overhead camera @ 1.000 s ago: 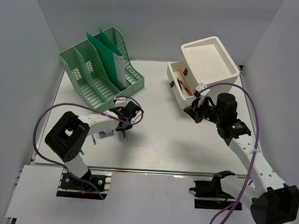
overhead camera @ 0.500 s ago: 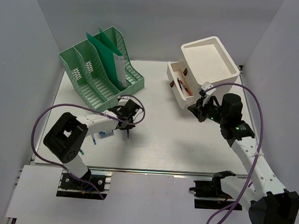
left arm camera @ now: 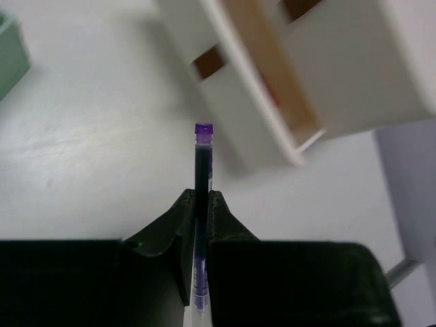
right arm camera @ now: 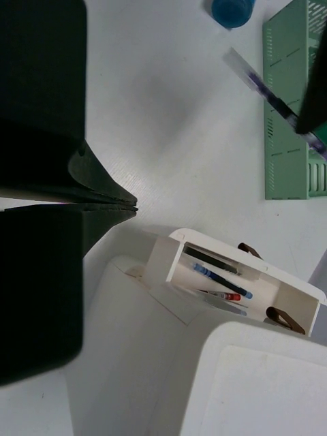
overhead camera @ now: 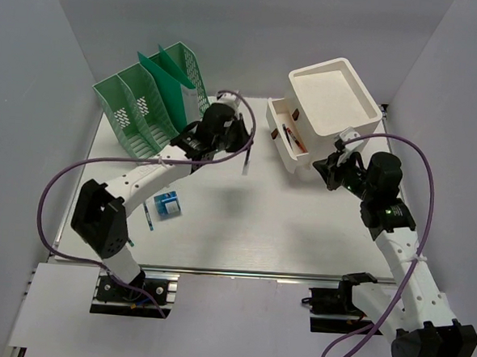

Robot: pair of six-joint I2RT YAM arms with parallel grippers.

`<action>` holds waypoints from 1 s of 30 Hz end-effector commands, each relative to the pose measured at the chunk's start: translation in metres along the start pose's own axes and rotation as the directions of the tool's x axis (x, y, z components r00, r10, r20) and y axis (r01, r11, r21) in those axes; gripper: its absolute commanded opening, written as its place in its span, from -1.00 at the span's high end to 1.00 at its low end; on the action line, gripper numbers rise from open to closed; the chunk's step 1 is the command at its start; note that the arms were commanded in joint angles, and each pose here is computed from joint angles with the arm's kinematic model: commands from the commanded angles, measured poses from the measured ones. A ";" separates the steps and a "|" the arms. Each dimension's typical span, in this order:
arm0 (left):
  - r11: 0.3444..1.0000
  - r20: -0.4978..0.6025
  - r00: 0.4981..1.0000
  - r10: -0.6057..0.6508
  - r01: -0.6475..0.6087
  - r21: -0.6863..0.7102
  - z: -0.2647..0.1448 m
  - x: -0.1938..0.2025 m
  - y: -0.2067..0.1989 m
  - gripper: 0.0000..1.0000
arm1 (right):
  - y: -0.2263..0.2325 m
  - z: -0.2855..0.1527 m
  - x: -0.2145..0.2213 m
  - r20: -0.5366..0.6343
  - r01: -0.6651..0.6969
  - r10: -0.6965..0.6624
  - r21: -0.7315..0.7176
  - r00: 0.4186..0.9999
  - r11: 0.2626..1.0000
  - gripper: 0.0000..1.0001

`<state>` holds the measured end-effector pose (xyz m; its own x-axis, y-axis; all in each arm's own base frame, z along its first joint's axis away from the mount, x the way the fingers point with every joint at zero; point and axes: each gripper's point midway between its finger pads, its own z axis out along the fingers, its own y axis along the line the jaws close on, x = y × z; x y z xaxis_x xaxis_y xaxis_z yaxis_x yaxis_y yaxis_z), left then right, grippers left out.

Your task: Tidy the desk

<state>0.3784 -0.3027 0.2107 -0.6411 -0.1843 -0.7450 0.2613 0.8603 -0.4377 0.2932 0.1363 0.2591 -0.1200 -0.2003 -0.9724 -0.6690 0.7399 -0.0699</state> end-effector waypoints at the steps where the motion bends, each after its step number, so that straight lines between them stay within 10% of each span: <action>1: 0.983 0.067 0.997 -0.043 0.030 0.182 0.010 -0.040 -0.049 1.00 | -0.008 -0.003 -0.010 0.046 0.003 -0.005 0.035 0.999 0.999 1.00; 26: 0.768 0.067 0.831 -0.552 0.475 0.430 0.137 -0.084 -0.099 1.00 | -0.007 -0.009 -0.011 0.068 0.005 -0.006 0.019 0.998 1.000 1.00; 30: 0.761 0.069 0.819 -0.570 0.494 0.421 0.146 -0.082 -0.095 0.63 | -0.007 -0.009 -0.009 0.064 0.001 -0.002 0.017 0.998 1.000 1.00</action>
<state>0.5024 -0.4365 0.2068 -0.6583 -0.6259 -0.4183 0.1555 0.4306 -0.8890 0.2936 0.1261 0.2634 -0.1070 -0.1771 -0.9783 -0.6515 0.7558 -0.0656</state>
